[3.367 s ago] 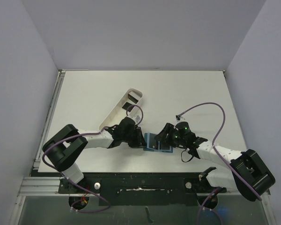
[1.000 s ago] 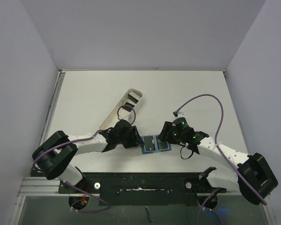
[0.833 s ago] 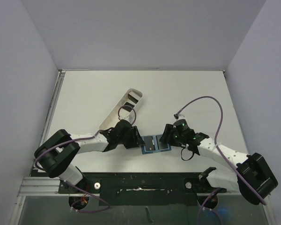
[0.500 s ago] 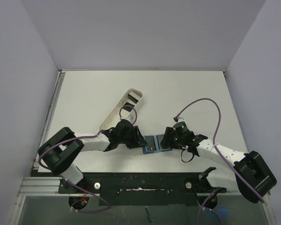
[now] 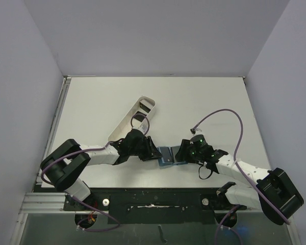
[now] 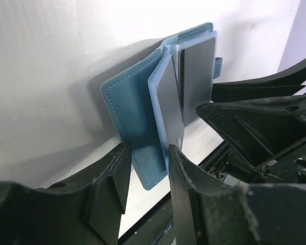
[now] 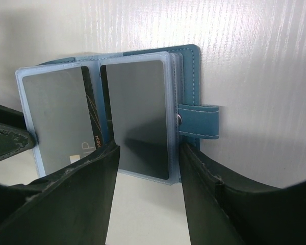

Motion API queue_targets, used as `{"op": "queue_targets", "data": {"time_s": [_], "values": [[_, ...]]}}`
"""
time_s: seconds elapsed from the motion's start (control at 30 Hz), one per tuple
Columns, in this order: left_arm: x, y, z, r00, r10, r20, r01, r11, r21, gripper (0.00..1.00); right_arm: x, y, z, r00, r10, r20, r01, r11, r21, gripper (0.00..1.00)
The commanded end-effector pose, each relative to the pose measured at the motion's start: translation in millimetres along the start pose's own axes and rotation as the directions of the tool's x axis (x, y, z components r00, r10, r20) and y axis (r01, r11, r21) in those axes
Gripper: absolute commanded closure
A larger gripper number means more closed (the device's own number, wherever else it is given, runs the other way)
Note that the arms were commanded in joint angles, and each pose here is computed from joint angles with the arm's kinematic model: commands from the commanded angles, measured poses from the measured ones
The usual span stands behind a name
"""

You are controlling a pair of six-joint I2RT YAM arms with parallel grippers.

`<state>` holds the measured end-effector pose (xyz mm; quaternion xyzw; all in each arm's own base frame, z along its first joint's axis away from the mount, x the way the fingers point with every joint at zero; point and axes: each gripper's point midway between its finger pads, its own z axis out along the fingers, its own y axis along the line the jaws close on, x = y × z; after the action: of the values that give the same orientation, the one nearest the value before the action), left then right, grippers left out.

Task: Put the credit cards into the card holder
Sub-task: Close the card holder at the center of the board.

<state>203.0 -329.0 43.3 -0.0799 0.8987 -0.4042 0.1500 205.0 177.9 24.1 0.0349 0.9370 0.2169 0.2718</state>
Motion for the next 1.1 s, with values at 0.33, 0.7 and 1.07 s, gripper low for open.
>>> {"op": "queue_targets", "data": {"time_s": [0.33, 0.7, 1.07], "values": [[-12, -82, -19, 0.998, 0.045, 0.054, -0.058, 0.957, 0.285, 0.67, 12, 14, 0, 1.000, 0.007, -0.018, -0.009, 0.996, -0.086, 0.50], [-13, -78, -21, 0.996, 0.050, 0.070, -0.068, 0.961, 0.267, 0.67, 15, 15, 0, 1.000, -0.001, -0.023, -0.001, 0.997, -0.081, 0.47], [-27, -47, -26, 0.983, 0.125, 0.135, -0.134, 0.989, 0.057, 0.81, 16, 33, 5, 0.997, -0.057, -0.043, 0.052, 0.994, -0.100, 0.47]]}}
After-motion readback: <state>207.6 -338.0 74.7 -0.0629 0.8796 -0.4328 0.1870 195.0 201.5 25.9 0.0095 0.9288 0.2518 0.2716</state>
